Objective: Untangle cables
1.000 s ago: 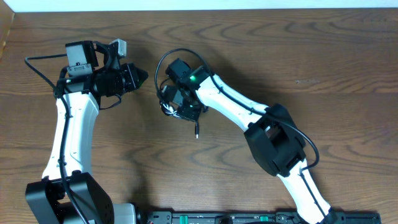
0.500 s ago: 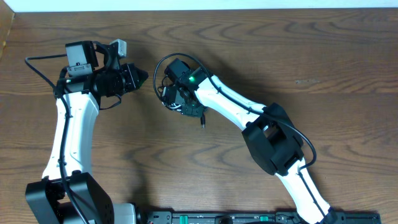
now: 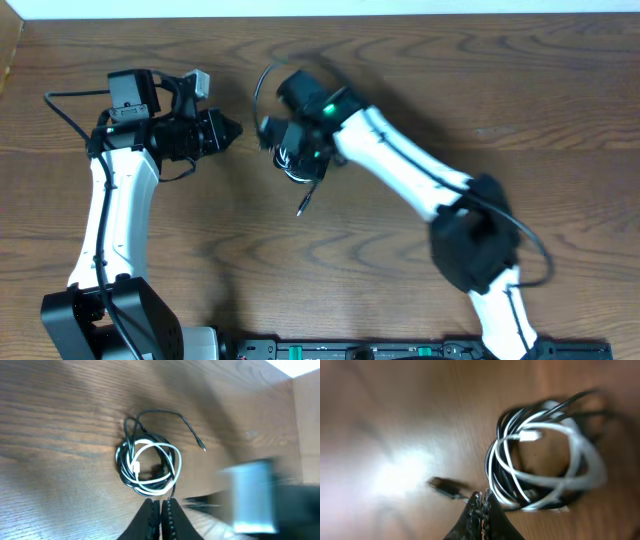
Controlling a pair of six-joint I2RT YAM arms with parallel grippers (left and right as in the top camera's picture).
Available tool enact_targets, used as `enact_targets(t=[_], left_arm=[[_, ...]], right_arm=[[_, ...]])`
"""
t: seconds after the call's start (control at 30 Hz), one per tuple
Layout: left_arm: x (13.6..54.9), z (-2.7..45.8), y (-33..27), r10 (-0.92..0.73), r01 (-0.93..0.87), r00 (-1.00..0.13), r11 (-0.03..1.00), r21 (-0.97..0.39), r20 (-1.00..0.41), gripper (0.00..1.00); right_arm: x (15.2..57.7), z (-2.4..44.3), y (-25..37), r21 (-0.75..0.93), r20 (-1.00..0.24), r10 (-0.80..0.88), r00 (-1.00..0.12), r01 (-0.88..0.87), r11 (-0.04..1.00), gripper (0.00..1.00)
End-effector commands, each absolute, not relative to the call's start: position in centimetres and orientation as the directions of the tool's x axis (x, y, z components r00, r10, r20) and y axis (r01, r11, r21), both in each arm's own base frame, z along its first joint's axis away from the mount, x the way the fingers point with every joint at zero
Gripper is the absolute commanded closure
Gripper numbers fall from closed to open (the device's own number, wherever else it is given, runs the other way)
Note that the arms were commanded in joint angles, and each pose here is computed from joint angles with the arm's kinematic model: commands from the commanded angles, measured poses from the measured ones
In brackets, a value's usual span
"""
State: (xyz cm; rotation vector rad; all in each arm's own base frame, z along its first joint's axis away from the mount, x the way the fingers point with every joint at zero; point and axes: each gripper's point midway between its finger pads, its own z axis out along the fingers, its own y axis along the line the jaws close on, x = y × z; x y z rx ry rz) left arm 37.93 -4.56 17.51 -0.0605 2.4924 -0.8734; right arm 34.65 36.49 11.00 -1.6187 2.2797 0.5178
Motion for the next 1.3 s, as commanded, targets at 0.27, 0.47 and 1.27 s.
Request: enact_targets(t=[0.27, 0.47, 1.27], left_arm=[[37.0, 18.9, -7.2, -0.034, 0.355, -0.841, 0.717, -0.599, -0.54, 0.67], [37.5, 17.8, -5.9, -0.076, 0.257, -0.863, 0.785, -0.564, -0.499, 0.66], [37.9, 17.6, -5.4, -0.091, 0.233, -0.863, 0.802, -0.55, -0.498, 0.65]], right_arm=[[35.6, 17.1, 34.5, 0.348, -0.567, -0.666, -0.486, -0.873, 0.34, 0.99], [40.8, 10.7, 33.0, 0.19, -0.441, -0.615, -0.654, -0.738, 0.648, 0.68], [40.6, -2.0, 31.5, -0.181, -0.145, -0.853, -0.501, -0.834, 0.521, 0.7]])
